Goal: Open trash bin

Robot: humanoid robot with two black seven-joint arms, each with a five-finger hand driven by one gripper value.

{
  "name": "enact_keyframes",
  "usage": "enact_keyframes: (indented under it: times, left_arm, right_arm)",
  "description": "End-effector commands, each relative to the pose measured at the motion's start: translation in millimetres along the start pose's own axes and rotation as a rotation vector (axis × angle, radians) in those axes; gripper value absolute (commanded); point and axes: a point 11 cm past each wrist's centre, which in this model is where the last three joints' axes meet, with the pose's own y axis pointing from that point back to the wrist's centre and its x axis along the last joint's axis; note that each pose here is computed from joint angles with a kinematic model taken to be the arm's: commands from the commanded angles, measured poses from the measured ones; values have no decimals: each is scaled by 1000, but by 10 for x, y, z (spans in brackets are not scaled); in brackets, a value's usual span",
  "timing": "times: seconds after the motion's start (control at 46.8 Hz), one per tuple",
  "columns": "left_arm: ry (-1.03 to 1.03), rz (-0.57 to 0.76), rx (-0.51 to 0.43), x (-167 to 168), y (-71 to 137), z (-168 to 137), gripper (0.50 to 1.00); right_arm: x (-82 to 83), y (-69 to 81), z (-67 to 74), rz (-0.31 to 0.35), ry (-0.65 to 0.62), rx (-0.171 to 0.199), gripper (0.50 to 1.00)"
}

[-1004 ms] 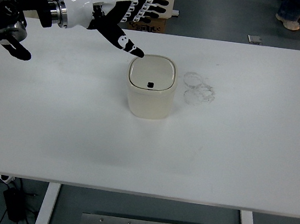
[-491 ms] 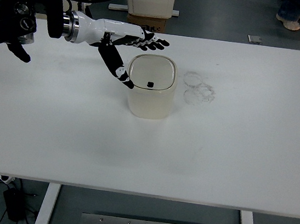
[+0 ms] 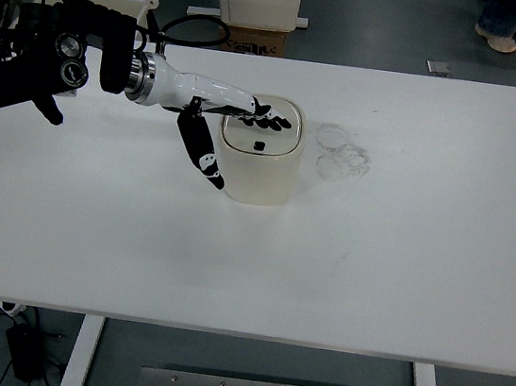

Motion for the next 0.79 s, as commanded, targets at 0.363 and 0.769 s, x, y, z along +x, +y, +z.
enact_keyframes:
  times: [0.363,0.769]
  left_arm:
    - [-13,-30,18,-76,-21,-26,1000]
    - [-11,-49,17,-154,-46,-36,1000]
  right_arm:
    - [0,0,1,0,0,0,993]
    - [0,0,1,0,0,0,993]
